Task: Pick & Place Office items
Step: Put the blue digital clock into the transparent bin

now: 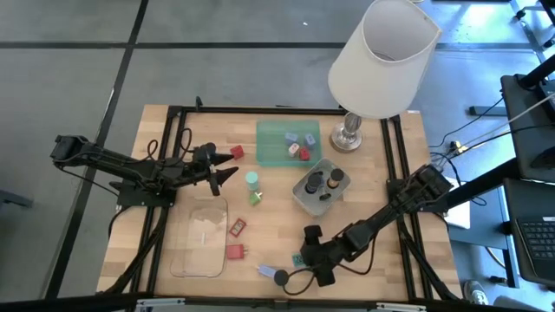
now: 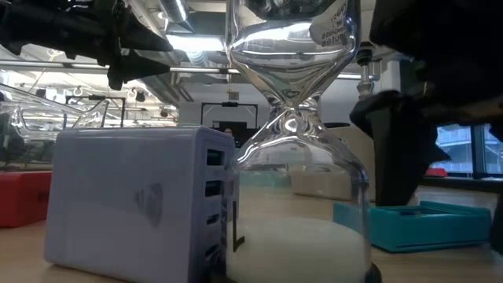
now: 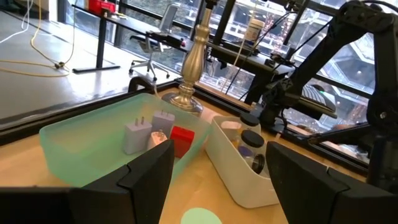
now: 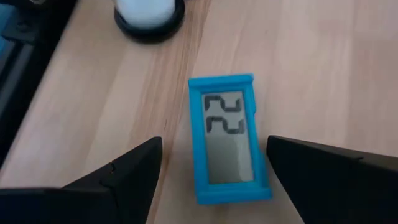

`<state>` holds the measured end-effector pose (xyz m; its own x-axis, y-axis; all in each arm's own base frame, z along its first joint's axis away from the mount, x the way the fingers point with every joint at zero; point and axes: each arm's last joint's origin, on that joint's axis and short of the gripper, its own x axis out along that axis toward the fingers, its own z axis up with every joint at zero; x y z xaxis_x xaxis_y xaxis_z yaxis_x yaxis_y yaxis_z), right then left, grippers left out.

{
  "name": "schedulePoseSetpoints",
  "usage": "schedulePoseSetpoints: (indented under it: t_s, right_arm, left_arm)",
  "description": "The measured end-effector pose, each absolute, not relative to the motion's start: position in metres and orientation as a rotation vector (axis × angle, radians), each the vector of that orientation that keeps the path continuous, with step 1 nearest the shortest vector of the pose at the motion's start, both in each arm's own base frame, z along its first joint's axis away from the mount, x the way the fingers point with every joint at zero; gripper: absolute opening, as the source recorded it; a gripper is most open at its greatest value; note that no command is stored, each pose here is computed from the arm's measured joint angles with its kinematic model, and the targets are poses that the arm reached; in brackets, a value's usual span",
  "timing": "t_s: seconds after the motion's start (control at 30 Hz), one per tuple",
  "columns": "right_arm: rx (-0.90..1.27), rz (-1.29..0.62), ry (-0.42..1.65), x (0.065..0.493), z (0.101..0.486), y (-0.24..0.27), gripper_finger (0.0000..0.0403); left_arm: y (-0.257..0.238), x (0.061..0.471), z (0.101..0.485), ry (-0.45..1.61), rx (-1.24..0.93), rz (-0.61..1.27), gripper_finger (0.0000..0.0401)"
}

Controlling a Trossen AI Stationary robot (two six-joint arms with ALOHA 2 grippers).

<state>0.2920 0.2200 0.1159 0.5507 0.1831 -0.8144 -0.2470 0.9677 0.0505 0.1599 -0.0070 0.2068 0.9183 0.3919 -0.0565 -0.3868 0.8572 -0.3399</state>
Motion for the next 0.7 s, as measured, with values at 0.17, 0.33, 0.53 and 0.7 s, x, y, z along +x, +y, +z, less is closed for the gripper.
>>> schedulePoseSetpoints:
  t_s: [0.17, 0.33, 0.53, 0.7]
  right_arm:
    - [-0.038, 0.232, 0.959, 0.2926, 0.1134, 0.2205, 0.0289]
    - [-0.045, 0.219, 0.957, 0.2918, 0.1130, 0.2210, 0.0251]
    - [-0.017, 0.191, 0.966, 0.2915, 0.1125, 0.2200, 0.0164]
    - [0.011, 0.120, 0.965, 0.2902, 0.1146, 0.2180, 0.0152]
  left_arm:
    - [-0.0070, 0.1599, 0.2068, -0.015, -0.354, 0.409, 0.0251]
    - [-0.0064, 0.1596, 0.2068, -0.019, -0.353, 0.431, 0.0251]
    - [-0.0050, 0.1590, 0.2077, -0.038, -0.351, 0.483, 0.0251]
    - [-0.0048, 0.1589, 0.2076, -0.042, -0.360, 0.492, 0.0251]
